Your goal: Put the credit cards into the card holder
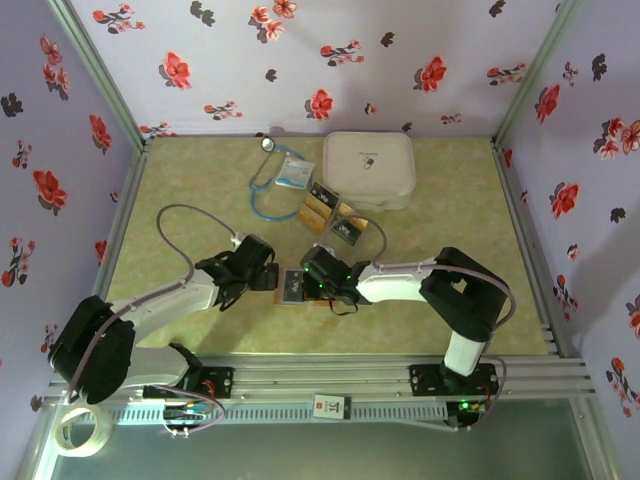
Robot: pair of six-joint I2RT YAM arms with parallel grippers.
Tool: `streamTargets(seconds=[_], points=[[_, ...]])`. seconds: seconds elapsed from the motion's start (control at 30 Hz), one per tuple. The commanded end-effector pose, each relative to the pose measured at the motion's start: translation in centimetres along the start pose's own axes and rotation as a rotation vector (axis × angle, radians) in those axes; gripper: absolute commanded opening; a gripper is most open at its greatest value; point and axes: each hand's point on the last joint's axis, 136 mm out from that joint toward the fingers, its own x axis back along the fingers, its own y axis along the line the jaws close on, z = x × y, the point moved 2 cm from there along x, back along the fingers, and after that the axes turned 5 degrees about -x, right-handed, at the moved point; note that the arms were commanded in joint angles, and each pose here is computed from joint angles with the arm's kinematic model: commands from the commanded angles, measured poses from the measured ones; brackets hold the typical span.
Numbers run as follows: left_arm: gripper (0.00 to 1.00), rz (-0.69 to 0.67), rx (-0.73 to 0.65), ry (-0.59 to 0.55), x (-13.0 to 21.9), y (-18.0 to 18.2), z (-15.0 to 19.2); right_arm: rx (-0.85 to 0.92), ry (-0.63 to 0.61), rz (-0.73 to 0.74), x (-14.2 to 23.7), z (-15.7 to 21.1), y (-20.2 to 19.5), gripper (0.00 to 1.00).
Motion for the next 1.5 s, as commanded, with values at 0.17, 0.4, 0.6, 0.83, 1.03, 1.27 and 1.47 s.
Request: streamTargets(seconds=[0.17,0.4,0.6,0.83,1.03,1.27,1.47], points=[[1.0,-0.042,0.008,0.052,-0.5,0.8,1.0,-0.004,0.018,-0.029,-0.8,0.1,1.2,0.0],[1.0,-0.024,0.003,0.059,-0.9,0.4,1.2,0.029,0.032,-0.059,-0.6,0.1,2.0,0.0],[1.0,-0.01,0.006,0.052,-0.8,0.3,1.1,0.02,-0.027,-0.074,2.5,-1.0,1.7,0.02],[1.0,0.006,0.0,0.04,-0.6,0.0,0.8,-0.022,-0.129,0.028,7.5,-1.6,-3.2,0.34],[1.0,0.026,0.0,0.033,-0.5,-0.3,0.6,-0.082,-0.175,0.11,9.3,-2.0,-7.6,0.5],[1.0,0.041,-0.005,0.035,-0.7,-0.7,0.4,-0.073,-0.154,0.097,8.3,-2.6,-7.1,0.51],[1.0,0.044,-0.004,0.042,-0.9,-0.9,0.6,-0.067,-0.133,0.086,6.6,-3.0,-6.2,0.46]])
